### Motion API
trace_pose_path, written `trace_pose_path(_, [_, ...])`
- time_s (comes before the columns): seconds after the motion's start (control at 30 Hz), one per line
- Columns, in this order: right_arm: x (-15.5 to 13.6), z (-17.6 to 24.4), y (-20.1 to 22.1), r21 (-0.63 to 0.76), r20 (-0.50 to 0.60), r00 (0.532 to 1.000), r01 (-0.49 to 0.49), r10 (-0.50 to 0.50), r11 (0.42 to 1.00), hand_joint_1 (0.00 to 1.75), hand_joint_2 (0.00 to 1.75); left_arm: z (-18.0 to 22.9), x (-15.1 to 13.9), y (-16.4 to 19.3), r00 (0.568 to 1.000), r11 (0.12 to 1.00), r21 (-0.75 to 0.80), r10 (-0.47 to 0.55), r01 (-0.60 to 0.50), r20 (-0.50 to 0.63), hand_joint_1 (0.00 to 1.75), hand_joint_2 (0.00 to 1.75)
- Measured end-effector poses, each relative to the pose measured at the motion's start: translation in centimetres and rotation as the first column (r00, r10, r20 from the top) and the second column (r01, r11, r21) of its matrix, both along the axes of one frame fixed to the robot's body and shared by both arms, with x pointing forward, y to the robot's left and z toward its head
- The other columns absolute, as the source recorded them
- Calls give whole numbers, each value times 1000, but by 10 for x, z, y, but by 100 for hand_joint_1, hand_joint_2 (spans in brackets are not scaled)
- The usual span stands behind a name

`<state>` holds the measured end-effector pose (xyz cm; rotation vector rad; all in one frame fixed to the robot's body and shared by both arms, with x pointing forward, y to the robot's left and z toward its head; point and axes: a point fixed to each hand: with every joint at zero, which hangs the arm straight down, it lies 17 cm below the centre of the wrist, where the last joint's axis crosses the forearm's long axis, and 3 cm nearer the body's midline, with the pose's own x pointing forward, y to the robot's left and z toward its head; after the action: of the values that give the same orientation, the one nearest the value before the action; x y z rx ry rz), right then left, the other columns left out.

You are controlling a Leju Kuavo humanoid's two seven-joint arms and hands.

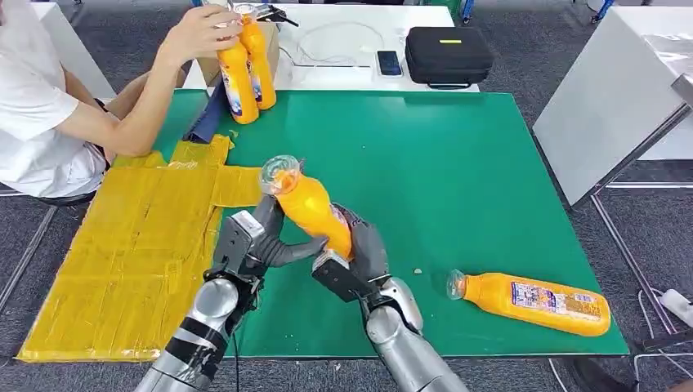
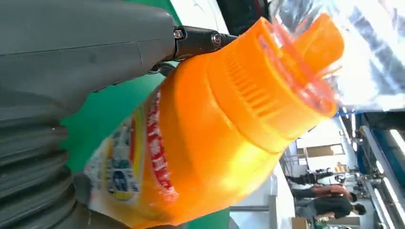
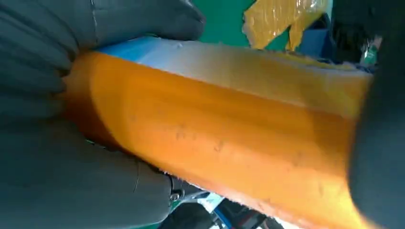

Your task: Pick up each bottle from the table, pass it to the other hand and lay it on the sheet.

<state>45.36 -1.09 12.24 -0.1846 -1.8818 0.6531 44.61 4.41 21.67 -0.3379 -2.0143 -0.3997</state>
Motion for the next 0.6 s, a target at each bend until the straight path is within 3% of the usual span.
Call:
trace_pose_path(0.4, [-5, -9, 12, -25, -12, 1000, -25, 25, 999, 175, 175, -4, 1, 0, 1000, 1000, -16, -8, 8, -22, 0, 175])
trace_pose_path(0.43, [-6, -8, 14, -28, -9, 1000, -26, 26, 999, 175, 175, -4, 2, 1, 1000, 1000, -19, -10, 9, -24, 35, 175])
trace_pose_path(0.47, [-7, -8, 16, -31, -7, 1000, -29, 29, 999, 175, 175, -4, 2, 1, 1000, 1000, -23, -12, 12, -27, 175, 175])
trace_pose_path(0.6, [-9, -9, 20, -43, -1, 999, -36, 36, 998, 175, 175, -7, 3, 3, 999, 999, -43, -16, 14, -44, 175, 175])
